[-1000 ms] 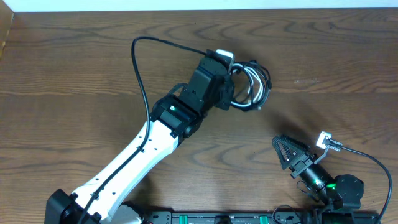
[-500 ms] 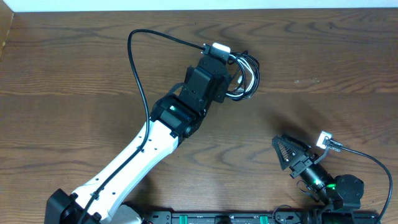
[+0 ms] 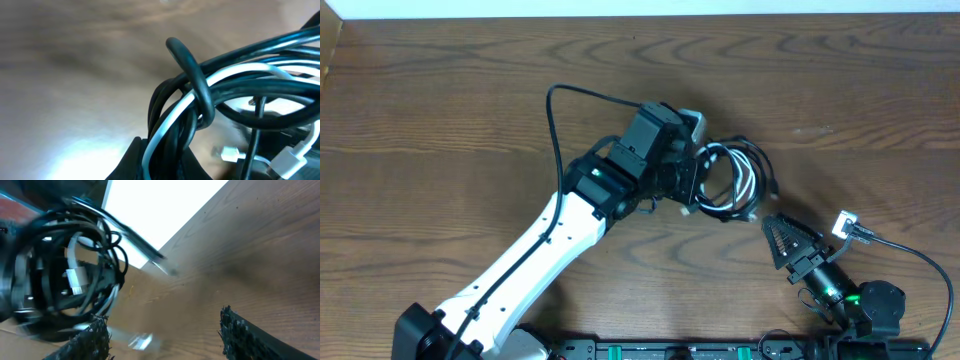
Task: Untangle cables
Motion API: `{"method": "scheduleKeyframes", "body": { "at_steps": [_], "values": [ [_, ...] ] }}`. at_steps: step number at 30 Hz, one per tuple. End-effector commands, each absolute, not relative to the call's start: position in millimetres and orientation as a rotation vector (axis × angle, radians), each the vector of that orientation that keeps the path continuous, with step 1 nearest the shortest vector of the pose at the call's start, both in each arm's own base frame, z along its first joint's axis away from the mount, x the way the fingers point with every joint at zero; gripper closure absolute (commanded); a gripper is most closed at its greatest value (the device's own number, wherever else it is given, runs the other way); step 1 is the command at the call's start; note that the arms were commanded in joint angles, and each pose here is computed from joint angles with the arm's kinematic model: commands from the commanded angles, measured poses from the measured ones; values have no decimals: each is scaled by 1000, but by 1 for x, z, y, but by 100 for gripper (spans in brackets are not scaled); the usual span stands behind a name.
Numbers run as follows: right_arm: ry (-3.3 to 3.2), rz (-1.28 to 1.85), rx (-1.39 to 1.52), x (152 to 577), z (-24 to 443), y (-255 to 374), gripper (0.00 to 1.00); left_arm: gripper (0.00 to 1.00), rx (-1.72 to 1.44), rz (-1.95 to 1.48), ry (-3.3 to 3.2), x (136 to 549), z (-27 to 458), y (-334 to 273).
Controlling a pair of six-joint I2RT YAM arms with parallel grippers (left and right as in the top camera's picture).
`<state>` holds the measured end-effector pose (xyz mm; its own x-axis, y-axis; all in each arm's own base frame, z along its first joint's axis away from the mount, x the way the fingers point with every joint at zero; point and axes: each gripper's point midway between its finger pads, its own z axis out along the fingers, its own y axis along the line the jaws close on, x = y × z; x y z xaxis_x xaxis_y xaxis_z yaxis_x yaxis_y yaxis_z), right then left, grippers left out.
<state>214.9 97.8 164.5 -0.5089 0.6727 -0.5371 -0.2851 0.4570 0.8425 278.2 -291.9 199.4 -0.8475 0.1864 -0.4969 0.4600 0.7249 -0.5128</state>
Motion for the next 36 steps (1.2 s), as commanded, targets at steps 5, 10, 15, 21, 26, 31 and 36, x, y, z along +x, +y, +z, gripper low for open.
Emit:
{"method": "scheduleKeyframes", "body": {
  "at_steps": [5,10,15,21,26,31,36],
  "values": [
    [1738,1377,439,211,167,104,31,93,543,-1302,2556,242,220,-310],
    [1669,1507,309,197,198,118,35,93,508,-1301,2607,239,214,-309],
    [1616,1541,349,199,210,114,46,93,527,-1356,2626,234,211,-312],
    [1599,1529,398,204,209,109,47,92,536,-1354,2629,233,209,-313],
    [1584,1573,488,206,210,106,49,92,659,-1340,2577,228,210,-317],
    [1577,1643,559,206,212,106,53,92,825,-1313,2495,220,210,-324],
    [1540,1673,544,204,222,106,55,92,895,-1270,2456,218,208,-325]
  ]
}}
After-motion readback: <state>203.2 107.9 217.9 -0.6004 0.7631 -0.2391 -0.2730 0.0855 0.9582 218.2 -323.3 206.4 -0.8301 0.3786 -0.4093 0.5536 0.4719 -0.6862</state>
